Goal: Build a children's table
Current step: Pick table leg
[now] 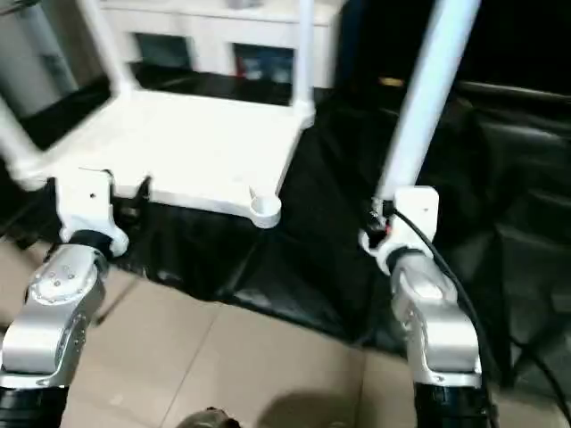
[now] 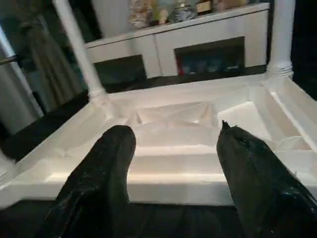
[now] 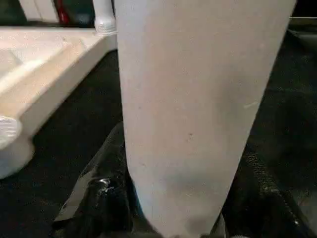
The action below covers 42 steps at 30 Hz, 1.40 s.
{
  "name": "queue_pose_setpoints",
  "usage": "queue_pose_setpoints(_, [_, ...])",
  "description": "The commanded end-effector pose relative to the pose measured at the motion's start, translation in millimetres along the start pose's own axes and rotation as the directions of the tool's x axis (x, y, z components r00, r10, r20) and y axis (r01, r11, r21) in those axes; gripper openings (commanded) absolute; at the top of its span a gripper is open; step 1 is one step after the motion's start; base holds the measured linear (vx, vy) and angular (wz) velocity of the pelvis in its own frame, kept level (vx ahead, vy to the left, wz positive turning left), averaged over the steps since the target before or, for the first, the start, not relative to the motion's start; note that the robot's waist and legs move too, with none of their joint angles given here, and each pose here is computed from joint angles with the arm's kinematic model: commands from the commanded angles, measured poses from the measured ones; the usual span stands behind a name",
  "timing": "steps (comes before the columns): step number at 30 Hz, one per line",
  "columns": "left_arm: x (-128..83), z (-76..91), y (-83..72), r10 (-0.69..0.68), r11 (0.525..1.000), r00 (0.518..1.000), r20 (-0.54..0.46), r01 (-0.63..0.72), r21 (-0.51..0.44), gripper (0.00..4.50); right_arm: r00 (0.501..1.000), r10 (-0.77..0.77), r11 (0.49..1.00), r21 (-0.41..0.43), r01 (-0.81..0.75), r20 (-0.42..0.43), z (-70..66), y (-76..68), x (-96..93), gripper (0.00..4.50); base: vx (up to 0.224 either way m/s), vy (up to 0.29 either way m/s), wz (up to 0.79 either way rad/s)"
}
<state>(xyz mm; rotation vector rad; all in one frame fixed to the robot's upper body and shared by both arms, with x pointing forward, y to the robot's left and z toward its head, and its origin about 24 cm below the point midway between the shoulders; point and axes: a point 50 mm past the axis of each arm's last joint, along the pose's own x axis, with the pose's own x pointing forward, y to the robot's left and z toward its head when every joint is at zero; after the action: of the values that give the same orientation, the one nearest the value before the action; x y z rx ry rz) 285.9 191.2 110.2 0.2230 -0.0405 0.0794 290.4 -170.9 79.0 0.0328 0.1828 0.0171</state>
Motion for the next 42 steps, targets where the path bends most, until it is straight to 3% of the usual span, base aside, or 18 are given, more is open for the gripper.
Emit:
queue_pose_setpoints(1, [-2, -0.9, -1.1, 0.018, 0.999, 1.000, 0.001, -0.018, 0.038, 3.09, 1.000, -0.021, 0.999, -0.024, 0.022, 0.023, 2.8, -5.9, 2.8, 1.91, -0.054, 0.203, -0.53])
queue_pose_setpoints(7, [-9, -5.1, 4.0, 0.056, 0.998, 0.998, -0.001, -0.056, 0.023, 3.09, 0.998, 0.026, 1.000, -0.004, -0.026, 0.053, 4.2, 1.3, 3.0, 1.91, -0.023, 0.198, -0.65])
queue_pose_setpoints(10, [-12, -7.7, 2.0, 0.072, 0.997, 0.997, 0.000, -0.072, -0.026, 3.09, 0.996, 0.052, 0.997, -0.059, -0.047, 0.078, 6.6, 4.5, 1.0, 1.91, -0.037, 0.304, -0.28])
queue_pose_setpoints(13, [-17, -10.3, -3.6, 0.085, 0.993, 0.996, -0.013, -0.086, -0.086, 3.09, 0.999, 0.041, 0.990, -0.133, -0.041, -0.006, -1.7, 1.4, 0.9, 1.91, -0.037, 0.303, 0.05])
queue_pose_setpoints(18, [-23, -12.6, -12.5, 0.063, 0.997, 0.998, -0.016, -0.064, -0.037, 3.09, 0.996, -0.022, 0.980, -0.193, 0.039, 0.088, 0.7, -9.0, -5.5, 1.91, -0.080, 0.200, 0.04])
queue_pose_setpoints(23, [-25, -12.5, -16.9, 0.044, 0.997, 0.999, -0.014, -0.044, -0.067, 3.09, 0.998, 0.021, 0.991, -0.132, -0.014, 0.057, -4.9, -11.9, -8.8, 1.91, -0.110, 0.096, 0.02])
queue_pose_setpoints(27, [-26, -13.3, -21.2, -0.009, 0.998, 1.000, 0.003, 0.009, -0.060, 3.09, 0.998, 0.046, 0.999, -0.010, -0.046, 0.043, -5.8, -12.9, -12.5, 1.91, -0.076, 0.061, -0.08])
queue_pose_setpoints(35, [-25, -13.3, -29.2, -0.042, 0.997, 0.999, 0.006, 0.042, -0.057, 3.09, 0.996, 0.052, 0.999, -0.013, -0.052, 0.069, -1.2, -10.9, -12.4, 1.91, -0.044, -0.023, 0.03])
queue_pose_setpoints(42, [-24, -13.9, -30.1, -0.042, 0.998, 0.999, 0.005, 0.042, -0.045, 3.09, 0.993, 0.092, 0.996, -0.028, -0.090, 0.070, 0.3, -10.4, -10.5, 1.91, 0.120, -0.031, 0.24])
